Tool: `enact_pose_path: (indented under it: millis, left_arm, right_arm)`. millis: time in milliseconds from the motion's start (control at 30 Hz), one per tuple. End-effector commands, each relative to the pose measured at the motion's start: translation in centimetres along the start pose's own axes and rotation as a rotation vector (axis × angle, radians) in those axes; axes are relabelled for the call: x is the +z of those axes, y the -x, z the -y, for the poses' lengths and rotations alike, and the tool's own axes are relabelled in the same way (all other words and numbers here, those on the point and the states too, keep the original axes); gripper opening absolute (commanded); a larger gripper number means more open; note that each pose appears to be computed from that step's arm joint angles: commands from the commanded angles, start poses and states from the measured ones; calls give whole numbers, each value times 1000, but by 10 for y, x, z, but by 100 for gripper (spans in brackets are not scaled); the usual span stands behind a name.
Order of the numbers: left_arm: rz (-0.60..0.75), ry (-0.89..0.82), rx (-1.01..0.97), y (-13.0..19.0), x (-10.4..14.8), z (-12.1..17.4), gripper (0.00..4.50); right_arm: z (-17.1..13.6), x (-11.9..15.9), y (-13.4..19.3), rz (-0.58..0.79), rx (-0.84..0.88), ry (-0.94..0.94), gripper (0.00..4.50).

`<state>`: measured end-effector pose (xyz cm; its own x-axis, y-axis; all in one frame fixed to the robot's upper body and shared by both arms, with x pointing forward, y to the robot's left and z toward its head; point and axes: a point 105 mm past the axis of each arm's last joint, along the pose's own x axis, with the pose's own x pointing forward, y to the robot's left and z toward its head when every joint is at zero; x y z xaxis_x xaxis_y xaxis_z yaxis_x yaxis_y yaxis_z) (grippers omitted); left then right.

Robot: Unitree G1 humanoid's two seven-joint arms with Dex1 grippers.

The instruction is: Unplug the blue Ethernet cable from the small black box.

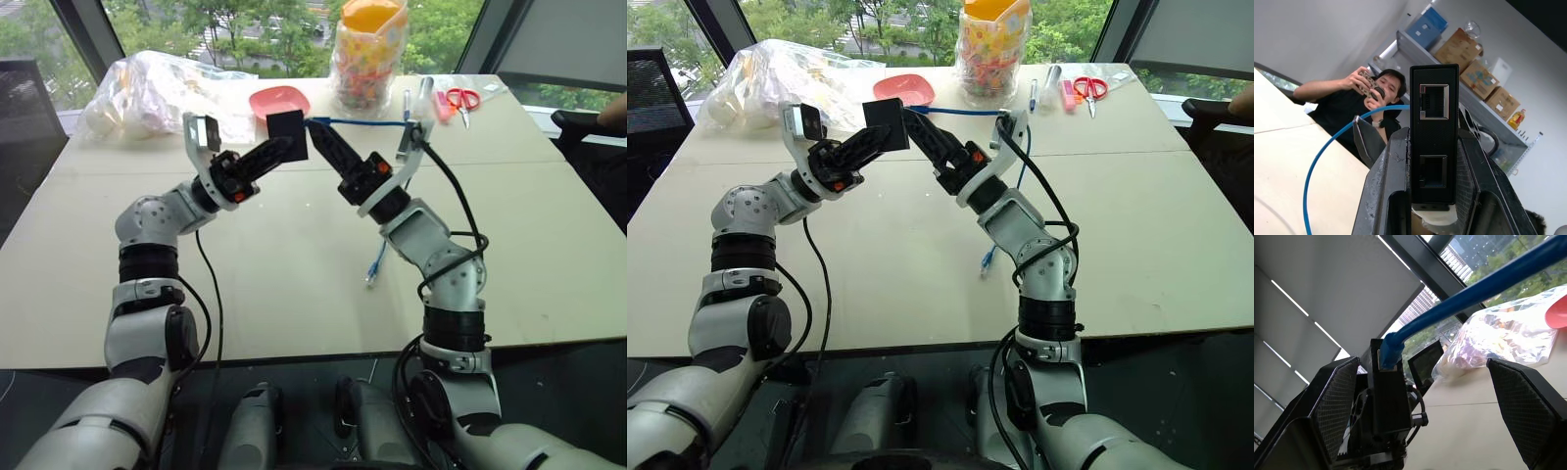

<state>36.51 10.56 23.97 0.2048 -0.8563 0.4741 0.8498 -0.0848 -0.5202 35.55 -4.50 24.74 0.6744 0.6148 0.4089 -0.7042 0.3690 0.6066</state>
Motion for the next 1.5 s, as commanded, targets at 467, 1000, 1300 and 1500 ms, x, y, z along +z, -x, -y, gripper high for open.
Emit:
enact_pose_path:
  millis: [467, 1000, 1300, 1500]
  left_arm:
    - [-14, -32, -37, -6, 0, 9, 50]
    - [85, -133, 73, 24, 41, 9, 50]
    - [87, -172, 92, 24, 46, 9, 50]
    - [-68, -475, 348, 6, 23, -31, 50]
  right_arm:
    - [-19, -1, -8, 7, 81, 23, 151]
    - [16, 23, 0, 68, -53, 18, 5]
    - [26, 37, 0, 95, -82, 44, 5]
    - [97, 42, 14, -72, -418, 321, 5]
